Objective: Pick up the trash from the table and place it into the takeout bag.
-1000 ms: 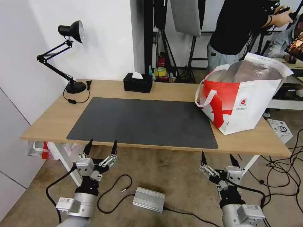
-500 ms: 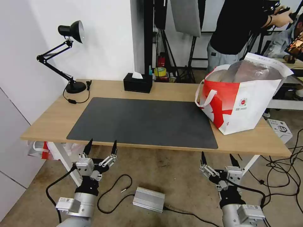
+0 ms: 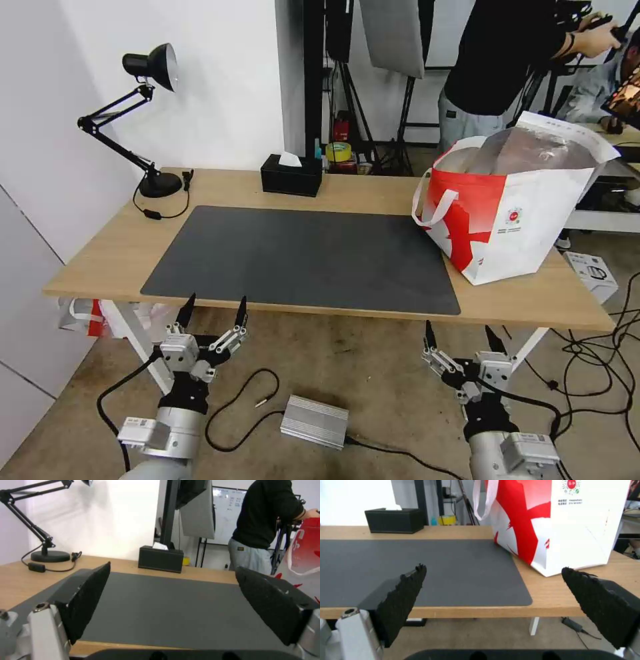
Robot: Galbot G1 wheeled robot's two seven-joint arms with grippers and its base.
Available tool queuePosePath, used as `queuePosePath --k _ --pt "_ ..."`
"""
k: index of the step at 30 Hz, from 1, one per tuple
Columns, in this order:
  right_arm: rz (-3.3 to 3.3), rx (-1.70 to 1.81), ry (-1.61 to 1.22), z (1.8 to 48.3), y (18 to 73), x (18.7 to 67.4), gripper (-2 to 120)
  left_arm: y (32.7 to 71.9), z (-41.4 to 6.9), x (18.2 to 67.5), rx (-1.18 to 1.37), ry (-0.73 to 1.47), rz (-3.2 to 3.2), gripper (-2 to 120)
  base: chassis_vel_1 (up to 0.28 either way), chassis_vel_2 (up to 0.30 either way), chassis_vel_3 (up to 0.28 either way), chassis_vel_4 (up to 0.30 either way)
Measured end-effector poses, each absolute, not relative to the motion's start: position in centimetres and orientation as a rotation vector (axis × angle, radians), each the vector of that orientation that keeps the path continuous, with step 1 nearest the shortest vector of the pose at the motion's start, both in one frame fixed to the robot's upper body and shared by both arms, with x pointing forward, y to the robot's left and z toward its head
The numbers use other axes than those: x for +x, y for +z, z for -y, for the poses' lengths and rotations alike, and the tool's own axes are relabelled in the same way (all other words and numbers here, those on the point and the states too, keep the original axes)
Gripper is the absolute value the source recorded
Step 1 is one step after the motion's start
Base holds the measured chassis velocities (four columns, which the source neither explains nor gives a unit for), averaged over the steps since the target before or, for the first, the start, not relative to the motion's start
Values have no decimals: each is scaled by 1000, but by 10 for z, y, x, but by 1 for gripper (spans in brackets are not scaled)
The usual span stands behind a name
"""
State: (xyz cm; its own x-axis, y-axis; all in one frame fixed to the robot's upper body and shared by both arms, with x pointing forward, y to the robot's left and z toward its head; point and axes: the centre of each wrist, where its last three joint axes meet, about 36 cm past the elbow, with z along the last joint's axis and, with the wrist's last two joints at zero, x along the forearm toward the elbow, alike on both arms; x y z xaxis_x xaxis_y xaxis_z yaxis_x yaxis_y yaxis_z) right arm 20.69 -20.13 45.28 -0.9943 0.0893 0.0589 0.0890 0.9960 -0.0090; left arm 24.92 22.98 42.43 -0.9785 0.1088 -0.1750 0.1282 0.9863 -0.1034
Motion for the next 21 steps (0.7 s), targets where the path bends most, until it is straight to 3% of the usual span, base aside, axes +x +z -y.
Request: queuePosePath --k 21 --pt "3079 -138 10 201 453 207 100 424 -230 249 178 -170 -2963 100 0 0 0 0"
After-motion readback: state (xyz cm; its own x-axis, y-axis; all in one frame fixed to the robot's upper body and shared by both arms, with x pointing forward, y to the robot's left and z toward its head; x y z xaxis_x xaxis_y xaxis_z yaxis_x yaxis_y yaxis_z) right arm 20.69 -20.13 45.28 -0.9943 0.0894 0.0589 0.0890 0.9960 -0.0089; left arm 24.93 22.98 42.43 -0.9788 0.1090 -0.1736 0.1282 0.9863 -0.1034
